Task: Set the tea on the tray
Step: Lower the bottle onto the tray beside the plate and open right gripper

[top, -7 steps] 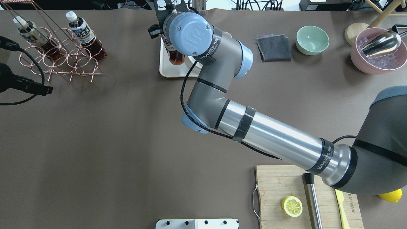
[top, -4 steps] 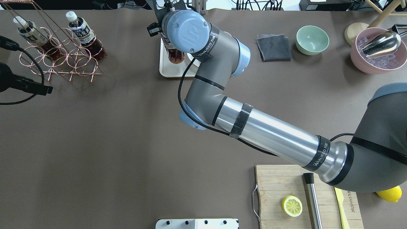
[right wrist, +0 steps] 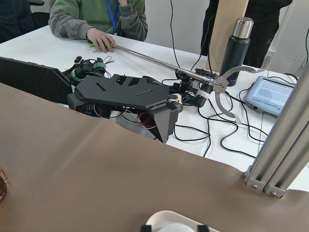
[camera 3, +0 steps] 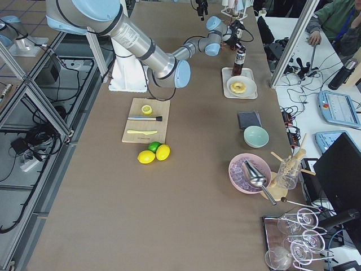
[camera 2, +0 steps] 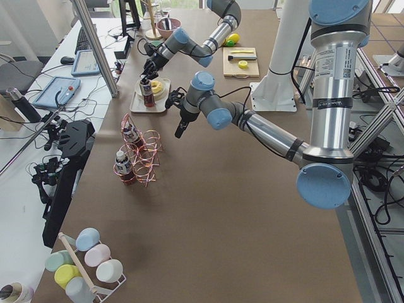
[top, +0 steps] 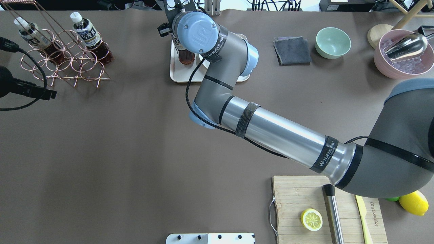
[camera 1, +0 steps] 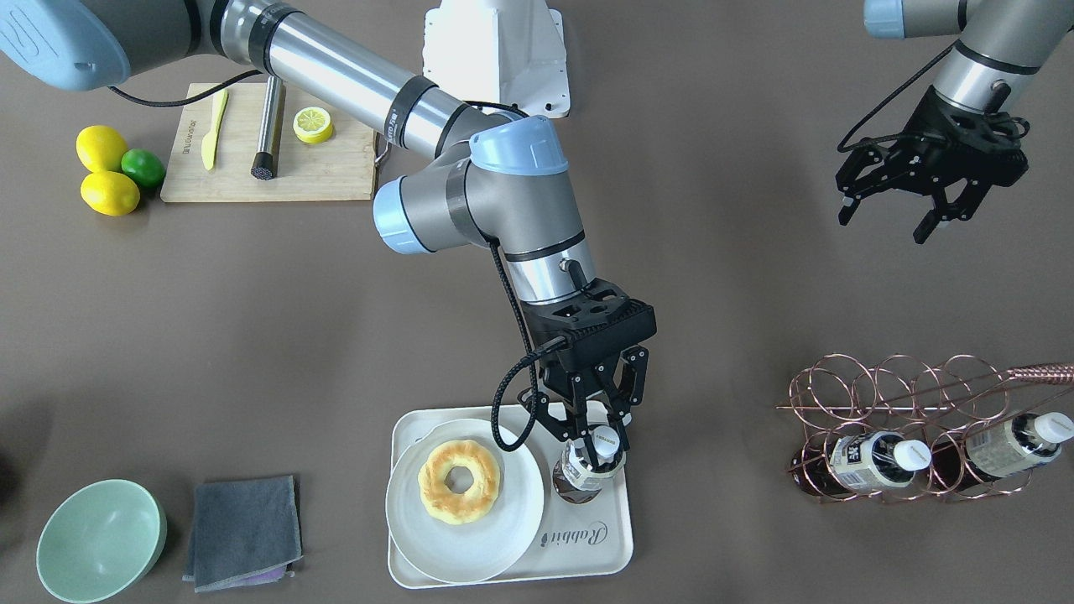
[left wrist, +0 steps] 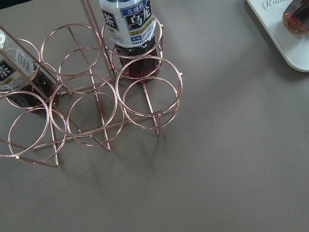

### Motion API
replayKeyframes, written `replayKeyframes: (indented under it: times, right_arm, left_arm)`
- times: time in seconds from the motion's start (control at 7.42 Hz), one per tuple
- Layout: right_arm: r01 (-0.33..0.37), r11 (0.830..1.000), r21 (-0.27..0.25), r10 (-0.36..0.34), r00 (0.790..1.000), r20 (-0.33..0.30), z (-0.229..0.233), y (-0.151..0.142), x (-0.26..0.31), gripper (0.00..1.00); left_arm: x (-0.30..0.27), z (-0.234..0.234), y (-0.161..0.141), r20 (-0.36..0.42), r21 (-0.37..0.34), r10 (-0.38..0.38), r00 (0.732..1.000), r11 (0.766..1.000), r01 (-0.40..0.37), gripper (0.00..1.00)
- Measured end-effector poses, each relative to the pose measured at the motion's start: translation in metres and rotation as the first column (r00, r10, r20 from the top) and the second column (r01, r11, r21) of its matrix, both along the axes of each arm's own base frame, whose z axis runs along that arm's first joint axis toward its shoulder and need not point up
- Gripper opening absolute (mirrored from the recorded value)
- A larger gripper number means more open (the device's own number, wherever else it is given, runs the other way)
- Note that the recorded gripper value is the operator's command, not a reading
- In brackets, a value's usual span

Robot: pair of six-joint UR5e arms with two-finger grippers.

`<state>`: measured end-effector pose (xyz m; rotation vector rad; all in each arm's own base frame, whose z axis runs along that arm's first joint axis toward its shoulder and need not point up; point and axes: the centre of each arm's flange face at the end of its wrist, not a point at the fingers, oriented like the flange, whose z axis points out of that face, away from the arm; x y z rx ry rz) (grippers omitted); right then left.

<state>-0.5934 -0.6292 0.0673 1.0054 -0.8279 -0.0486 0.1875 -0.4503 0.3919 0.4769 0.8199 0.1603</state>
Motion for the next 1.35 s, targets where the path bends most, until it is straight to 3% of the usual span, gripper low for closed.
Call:
replayKeyframes:
  times: [0.13,0.4,1.08,1.35]
  right_arm:
    - [0.001,1.000,0.000,-0.001,1.000,0.000,0.001,0.000,-0.001,0.27]
    - [0.001,1.000,0.000,-0.001,1.000,-0.003,0.002,0.000,-0.001,0.96]
    - [0.008,1.000,0.014,-0.009,1.000,0.025,-0.010,0.002,0.012,1.00]
    - [0.048,0.999,0.006,-0.048,0.997,0.066,0.011,0.013,0.043,1.00]
  left_arm:
    - [0.000,-0.001,0.000,-0.002,-0.001,-0.002,1.000,1.000,0.002,0.99]
    - [0.001,-0.002,-0.001,-0.003,0.000,-0.002,1.000,1.000,0.002,0.99]
    - [0.000,-0.004,0.000,-0.007,0.003,0.001,1.000,1.000,0.000,0.99]
    - [-0.019,-0.001,-0.002,-0.047,-0.042,0.021,0.999,0.999,-0.023,0.99]
